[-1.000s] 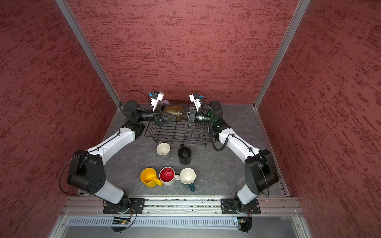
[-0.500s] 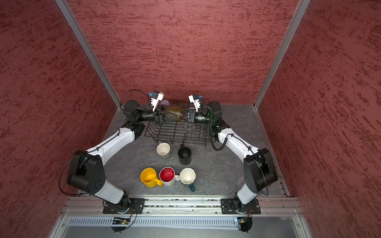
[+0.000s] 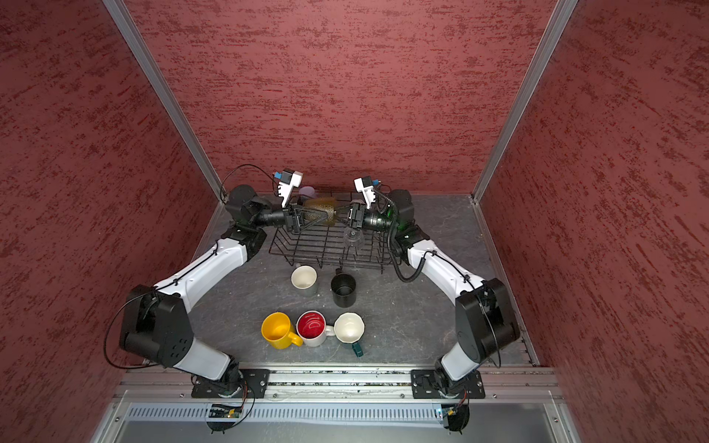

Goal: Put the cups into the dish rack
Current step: 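Close the left gripper on the olive glass beside the right gripper, then open the right gripper and withdraw it while the left gripper holds the glass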

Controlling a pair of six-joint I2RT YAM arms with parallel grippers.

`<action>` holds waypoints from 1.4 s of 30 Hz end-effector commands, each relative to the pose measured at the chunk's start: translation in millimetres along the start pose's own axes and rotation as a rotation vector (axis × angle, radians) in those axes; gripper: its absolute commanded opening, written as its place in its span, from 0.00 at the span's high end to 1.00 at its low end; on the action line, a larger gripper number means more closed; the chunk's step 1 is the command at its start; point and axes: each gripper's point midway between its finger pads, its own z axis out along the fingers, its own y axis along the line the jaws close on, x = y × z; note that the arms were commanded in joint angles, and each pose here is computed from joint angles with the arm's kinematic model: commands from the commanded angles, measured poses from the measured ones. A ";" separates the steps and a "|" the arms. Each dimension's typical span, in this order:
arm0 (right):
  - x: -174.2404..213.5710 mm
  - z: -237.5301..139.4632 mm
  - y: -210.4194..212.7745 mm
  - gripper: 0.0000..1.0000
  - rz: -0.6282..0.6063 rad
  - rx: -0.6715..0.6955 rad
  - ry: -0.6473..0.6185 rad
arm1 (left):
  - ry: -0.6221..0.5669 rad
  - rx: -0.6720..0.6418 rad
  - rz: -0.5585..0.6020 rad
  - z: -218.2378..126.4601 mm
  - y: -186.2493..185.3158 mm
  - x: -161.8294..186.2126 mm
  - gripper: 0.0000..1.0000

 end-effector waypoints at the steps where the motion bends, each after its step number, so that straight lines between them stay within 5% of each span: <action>1: -15.5 -19.8 -5.1 0.38 -0.021 0.095 -0.088 | 0.006 -0.049 0.030 -1.7 -4.4 -10.8 1.00; 15: -43.6 -130.5 -59.1 0.06 -0.136 0.752 -0.380 | 0.258 -0.350 -0.080 22.2 43.0 26.2 1.00; 30: -35.6 -164.8 -57.4 0.01 -0.167 0.837 -0.435 | 0.607 -0.582 -0.119 40.5 83.8 96.9 1.00; 42: -33.7 -166.7 -60.7 0.01 -0.166 0.835 -0.429 | 0.736 -0.637 -0.190 50.5 96.1 140.9 1.00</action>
